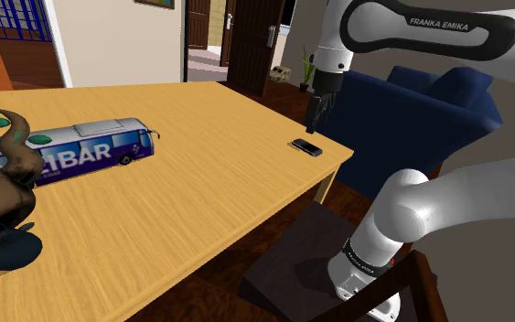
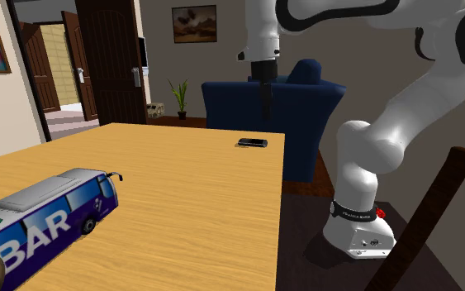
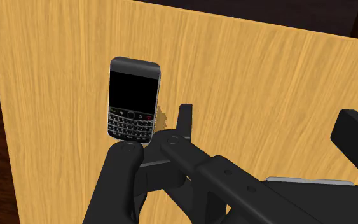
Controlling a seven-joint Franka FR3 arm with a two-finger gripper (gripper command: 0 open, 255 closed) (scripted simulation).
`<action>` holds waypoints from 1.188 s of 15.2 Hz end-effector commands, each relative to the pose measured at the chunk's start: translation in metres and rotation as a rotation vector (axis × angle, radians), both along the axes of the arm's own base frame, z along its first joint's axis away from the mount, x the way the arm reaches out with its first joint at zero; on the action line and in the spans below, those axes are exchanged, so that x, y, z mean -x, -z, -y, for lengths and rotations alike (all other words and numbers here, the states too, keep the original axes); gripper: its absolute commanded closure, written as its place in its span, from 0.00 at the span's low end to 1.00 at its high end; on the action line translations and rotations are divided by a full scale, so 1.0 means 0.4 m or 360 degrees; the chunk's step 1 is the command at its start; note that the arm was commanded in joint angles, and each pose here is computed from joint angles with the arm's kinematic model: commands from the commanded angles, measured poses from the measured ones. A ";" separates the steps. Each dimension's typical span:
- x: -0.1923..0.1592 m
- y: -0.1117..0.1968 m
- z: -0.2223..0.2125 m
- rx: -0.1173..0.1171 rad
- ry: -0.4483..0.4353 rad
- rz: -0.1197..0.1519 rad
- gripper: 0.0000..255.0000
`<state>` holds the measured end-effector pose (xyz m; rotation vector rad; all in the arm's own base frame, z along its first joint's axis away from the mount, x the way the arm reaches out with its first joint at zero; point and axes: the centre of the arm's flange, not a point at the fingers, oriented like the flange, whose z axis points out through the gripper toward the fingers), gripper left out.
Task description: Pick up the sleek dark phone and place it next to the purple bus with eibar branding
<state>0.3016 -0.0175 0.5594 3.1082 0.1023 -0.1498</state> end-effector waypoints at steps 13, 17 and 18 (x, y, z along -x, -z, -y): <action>-0.045 0.215 0.283 0.0039 -0.0005 0.0201 0.00; -0.046 0.267 0.285 0.0039 -0.0005 0.0201 0.00; -0.047 0.281 0.286 0.0039 -0.0005 0.0201 0.00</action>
